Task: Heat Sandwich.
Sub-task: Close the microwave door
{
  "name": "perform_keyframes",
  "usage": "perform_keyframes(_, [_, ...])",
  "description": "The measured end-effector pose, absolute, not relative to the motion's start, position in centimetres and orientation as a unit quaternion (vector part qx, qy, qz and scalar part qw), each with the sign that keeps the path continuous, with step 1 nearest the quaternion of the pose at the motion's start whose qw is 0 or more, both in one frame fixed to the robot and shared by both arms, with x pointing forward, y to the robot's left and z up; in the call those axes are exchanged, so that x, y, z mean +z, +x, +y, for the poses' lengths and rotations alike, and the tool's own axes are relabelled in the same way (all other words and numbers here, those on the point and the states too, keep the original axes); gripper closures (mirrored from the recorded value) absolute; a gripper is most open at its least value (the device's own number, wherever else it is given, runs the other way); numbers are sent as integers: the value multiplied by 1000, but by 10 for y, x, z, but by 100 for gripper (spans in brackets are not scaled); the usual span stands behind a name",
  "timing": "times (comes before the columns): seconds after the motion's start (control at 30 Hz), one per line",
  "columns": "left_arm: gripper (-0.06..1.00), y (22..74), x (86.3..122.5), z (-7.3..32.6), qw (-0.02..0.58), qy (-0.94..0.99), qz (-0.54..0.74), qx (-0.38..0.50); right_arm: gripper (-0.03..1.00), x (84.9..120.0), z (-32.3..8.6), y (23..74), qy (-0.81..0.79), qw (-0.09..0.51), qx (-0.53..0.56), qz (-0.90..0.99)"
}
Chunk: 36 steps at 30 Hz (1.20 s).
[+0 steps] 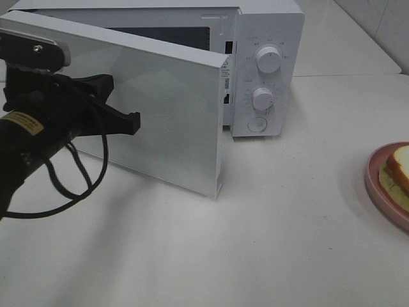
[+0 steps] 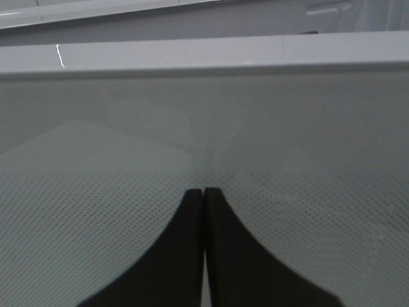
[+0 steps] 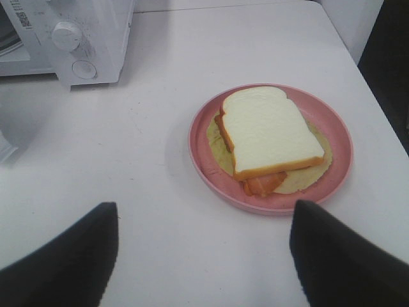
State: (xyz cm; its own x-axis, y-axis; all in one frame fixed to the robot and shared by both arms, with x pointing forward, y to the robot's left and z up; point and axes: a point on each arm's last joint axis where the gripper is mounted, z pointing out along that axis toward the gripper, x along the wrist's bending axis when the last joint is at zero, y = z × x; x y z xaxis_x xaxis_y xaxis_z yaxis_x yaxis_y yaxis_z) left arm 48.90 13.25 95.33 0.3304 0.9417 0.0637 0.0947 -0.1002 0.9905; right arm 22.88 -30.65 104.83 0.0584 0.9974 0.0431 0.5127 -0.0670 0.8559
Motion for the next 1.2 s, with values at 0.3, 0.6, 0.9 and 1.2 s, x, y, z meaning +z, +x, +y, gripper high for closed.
perform_keyframes(0.3, [94, 502, 953, 100, 531, 582, 447, 424, 24, 1048, -306, 229, 640, 345, 352, 589])
perform_keyframes(0.6, [94, 514, 957, 69, 535, 544, 484, 430, 24, 1048, -306, 229, 640, 346, 352, 589])
perform_keyframes(0.9, [94, 520, 962, 36, 527, 547, 463, 456, 25, 1048, -306, 229, 640, 346, 352, 589])
perform_keyframes(1.2, [94, 529, 959, 17, 532, 535, 472, 456, 26, 1048, -306, 229, 640, 346, 352, 589])
